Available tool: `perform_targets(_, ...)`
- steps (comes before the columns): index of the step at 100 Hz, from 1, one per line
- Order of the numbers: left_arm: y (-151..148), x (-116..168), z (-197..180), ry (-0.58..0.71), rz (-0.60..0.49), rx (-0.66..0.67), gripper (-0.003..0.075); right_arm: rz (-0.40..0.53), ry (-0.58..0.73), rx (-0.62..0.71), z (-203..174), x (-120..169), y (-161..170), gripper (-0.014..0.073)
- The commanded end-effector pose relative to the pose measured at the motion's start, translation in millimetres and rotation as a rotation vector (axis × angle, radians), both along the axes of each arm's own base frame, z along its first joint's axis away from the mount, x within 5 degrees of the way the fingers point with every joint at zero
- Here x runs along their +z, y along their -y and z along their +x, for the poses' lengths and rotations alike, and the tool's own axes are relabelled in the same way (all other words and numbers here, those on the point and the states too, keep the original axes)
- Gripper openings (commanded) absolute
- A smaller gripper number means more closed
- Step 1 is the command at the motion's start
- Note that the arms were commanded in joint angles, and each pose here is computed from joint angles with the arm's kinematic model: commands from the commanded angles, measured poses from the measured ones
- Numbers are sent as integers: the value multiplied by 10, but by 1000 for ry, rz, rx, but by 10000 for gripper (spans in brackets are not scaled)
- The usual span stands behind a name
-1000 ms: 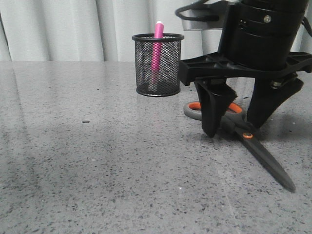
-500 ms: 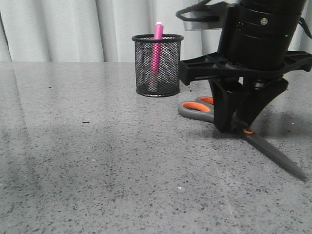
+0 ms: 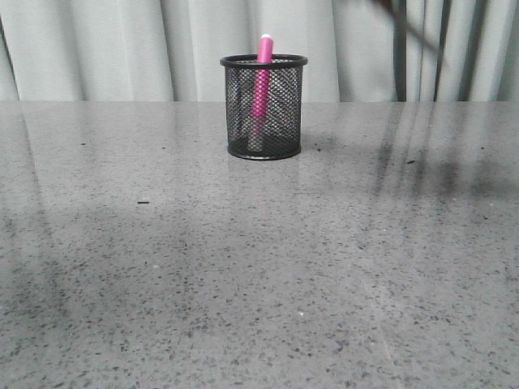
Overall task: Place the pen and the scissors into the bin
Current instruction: 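Lift the scissors with the right gripper and lower them blades-first into the cup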
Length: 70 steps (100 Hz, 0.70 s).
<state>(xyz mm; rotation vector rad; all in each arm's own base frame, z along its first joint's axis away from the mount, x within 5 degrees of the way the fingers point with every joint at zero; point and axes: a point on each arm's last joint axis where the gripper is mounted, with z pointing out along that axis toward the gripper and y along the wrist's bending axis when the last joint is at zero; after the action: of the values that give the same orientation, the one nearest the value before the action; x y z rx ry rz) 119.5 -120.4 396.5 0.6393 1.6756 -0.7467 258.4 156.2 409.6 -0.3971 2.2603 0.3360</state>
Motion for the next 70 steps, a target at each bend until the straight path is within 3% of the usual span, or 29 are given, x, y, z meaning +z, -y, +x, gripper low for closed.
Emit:
perform_targets(1, -29, 165, 19, 65, -86, 44, 346, 159, 322, 12, -73, 577, 60, -66)
perform_targets(14, -16, 164, 51, 71, -93, 56, 346, 193, 583, 44, 101, 660, -33, -66)
perform_targets(34, -6, 139, 38, 51, -73, 38, 346, 351, 837, 106, 469, 256, -260, -69)
perform_targets(41, -2, 128, 32, 42, -64, 31, 346, 367, 855, 113, 603, 44, -310, -69)
perform_targets(70, 10, 93, 13, 15, -37, 7, 346, 290, 709, 98, 896, -714, -339, -69)
